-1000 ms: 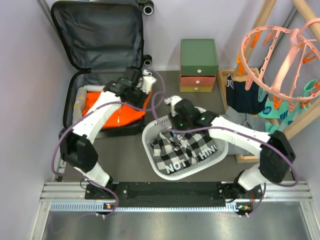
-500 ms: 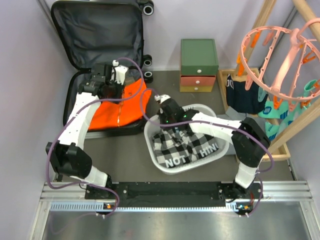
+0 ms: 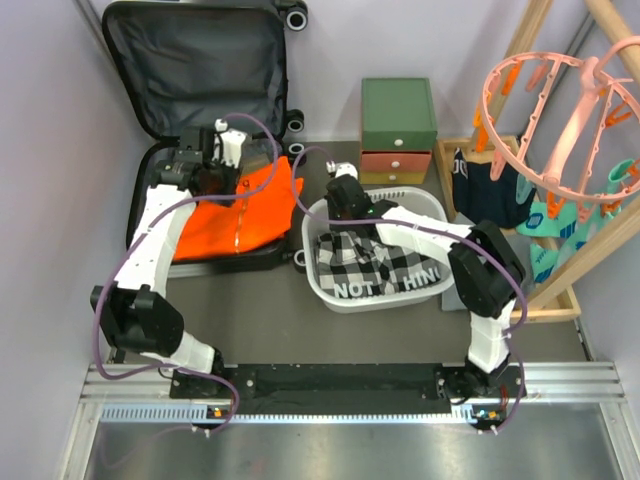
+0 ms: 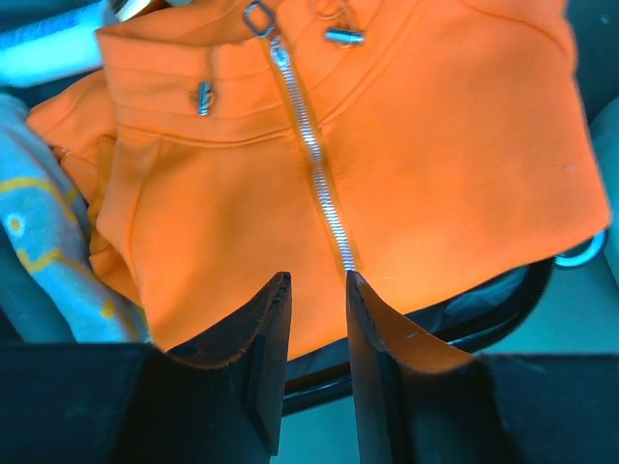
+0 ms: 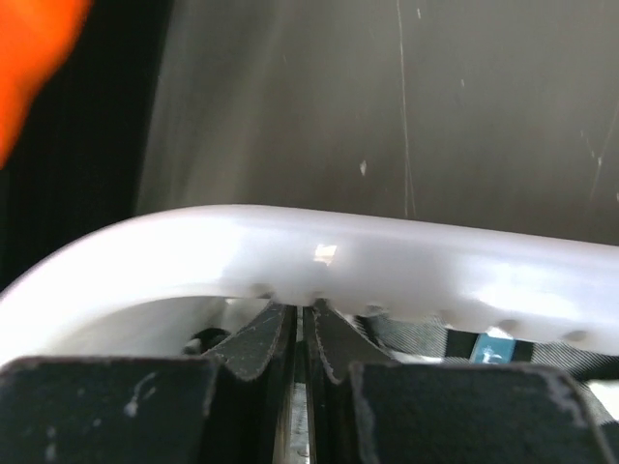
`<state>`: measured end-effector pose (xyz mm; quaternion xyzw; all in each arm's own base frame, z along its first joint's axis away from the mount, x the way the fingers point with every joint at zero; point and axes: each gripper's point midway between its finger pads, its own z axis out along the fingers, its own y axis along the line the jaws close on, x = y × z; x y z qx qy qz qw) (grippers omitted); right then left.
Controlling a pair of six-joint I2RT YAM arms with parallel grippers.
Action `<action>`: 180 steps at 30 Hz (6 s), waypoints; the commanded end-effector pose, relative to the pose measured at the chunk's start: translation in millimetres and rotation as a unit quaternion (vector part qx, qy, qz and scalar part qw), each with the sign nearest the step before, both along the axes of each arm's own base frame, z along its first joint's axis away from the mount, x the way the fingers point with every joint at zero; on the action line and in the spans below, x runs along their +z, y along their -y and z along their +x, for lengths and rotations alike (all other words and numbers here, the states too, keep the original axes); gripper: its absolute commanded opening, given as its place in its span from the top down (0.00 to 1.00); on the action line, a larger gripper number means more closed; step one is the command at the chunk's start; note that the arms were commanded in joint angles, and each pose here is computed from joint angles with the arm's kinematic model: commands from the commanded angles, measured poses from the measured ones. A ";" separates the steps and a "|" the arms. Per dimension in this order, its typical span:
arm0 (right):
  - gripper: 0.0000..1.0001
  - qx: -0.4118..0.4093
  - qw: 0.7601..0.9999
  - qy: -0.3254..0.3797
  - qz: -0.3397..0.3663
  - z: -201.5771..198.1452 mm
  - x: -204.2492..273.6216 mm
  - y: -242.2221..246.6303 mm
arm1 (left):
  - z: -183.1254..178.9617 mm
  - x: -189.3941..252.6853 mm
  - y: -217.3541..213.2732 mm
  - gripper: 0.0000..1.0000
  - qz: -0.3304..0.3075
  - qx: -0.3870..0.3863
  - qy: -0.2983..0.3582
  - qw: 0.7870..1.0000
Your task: Open, take out, and arrange the luggage
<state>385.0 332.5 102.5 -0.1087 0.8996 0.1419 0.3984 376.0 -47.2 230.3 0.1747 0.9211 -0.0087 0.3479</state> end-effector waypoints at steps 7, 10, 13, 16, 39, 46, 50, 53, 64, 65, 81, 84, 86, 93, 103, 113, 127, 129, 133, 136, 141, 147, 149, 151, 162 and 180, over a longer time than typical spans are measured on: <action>0.72 -0.006 0.986 0.149 0.069 7.0 133.2 -25.2 | 33.0 -2.6 -100.4 0.44 -0.013 0.155 0.054 0.986; 0.62 0.023 0.981 0.170 0.095 1.5 161.5 -56.3 | 44.7 -11.0 -129.5 0.40 -0.023 0.197 0.057 0.979; 0.56 0.023 0.984 0.137 0.113 15.4 149.3 -86.4 | 55.3 -24.8 -146.5 0.35 -0.025 0.219 0.053 0.974; 0.53 0.012 0.989 0.101 0.112 33.0 121.7 -110.6 | 63.2 -45.5 -152.8 0.33 -0.019 0.227 0.033 0.973; 0.87 0.114 0.985 0.082 0.096 35.0 60.4 -191.6 | 69.3 -133.0 -131.3 0.71 -0.138 0.174 -0.078 0.972; 1.00 0.201 0.958 0.139 0.151 9.3 103.4 -230.1 | 68.6 -116.4 -130.4 1.00 -0.145 0.165 -0.062 0.974; 1.00 0.247 0.931 0.164 0.214 -7.3 131.4 -247.4 | 63.4 -98.5 -140.2 1.00 -0.144 0.178 -0.039 0.973; 1.00 0.289 0.906 0.175 0.256 -22.7 152.5 -260.5 | 58.9 -88.4 -153.5 1.00 -0.141 0.192 -0.021 0.971; 1.00 0.259 0.910 0.237 0.223 -10.3 170.2 -256.0 | 51.2 -96.5 -167.1 1.00 -0.142 0.207 -0.023 0.968; 1.00 0.263 0.910 0.229 0.223 -8.1 160.7 -257.3 | 51.4 -95.3 -169.2 1.00 -0.139 0.208 -0.021 0.968; 0.95 0.106 0.972 -0.037 0.206 50.4 12.8 -217.0 | 51.8 -92.3 -201.2 0.95 -0.083 0.247 -0.016 0.965; 0.76 0.104 0.982 0.031 0.154 57.5 34.6 -207.3 | 53.3 -92.4 -202.8 0.76 -0.083 0.246 -0.020 0.965; 0.67 0.105 0.983 0.070 0.135 56.2 55.4 -206.5 | 54.0 -94.5 -205.2 0.66 -0.079 0.250 -0.028 0.965; 0.46 0.103 0.982 0.152 0.044 59.5 65.6 -202.7 | 43.8 -110.3 -207.5 0.39 -0.064 0.257 -0.063 0.962; 0.41 0.075 0.979 0.176 -0.064 64.8 38.4 -181.5 | 34.3 -149.4 -200.8 0.36 -0.068 0.248 -0.131 0.958; 0.41 0.087 0.981 0.143 -0.097 60.8 -13.4 -180.5 | 33.2 -186.5 -212.1 0.35 -0.036 0.253 -0.172 0.951; 0.40 0.106 0.985 0.125 -0.053 49.4 0.4 -191.5 | 33.4 -199.9 -144.9 0.69 -0.156 0.154 -0.235 0.947; 0.40 0.107 0.985 0.125 -0.047 48.5 5.2 -192.4 | 35.7 -191.6 -144.1 0.96 -0.160 0.150 -0.226 0.949; 0.40 0.111 0.985 0.127 -0.032 47.1 16.6 -193.5 | 47.9 -160.0 -152.3 1.00 -0.150 0.164 -0.173 0.959; 0.40 0.111 0.986 0.124 -0.023 47.1 18.9 -193.2 | 50.8 -133.4 -163.9 1.00 -0.116 0.176 -0.126 0.969; 0.40 0.109 0.986 0.121 -0.021 49.3 18.9 -189.5 | 45.6 -136.6 -198.7 0.71 -0.031 0.224 -0.116 0.967; 0.40 0.113 0.986 0.121 -0.026 47.9 20.1 -186.0 | 34.6 -168.2 -229.6 0.35 0.029 0.271 -0.157 0.949; 0.40 0.113 0.986 0.121 -0.029 47.5 19.9 -184.8 | 38.6 -169.2 -234.0 0.32 0.035 0.276 -0.153 0.948; 0.40 0.116 0.985 0.121 -0.029 47.1 20.7 -185.2 | 41.8 -171.5 -238.7 0.27 0.044 0.283 -0.153 0.946; 0.40 0.117 0.985 0.121 -0.027 46.5 19.6 -186.8 | 40.4 -211.1 -217.7 0.19 -0.012 0.228 -0.225 0.947; 0.39 0.122 0.985 0.116 -0.018 43.1 22.7 -188.6 | 41.1 -206.5 -136.7 1.00 -0.197 0.108 -0.265 0.938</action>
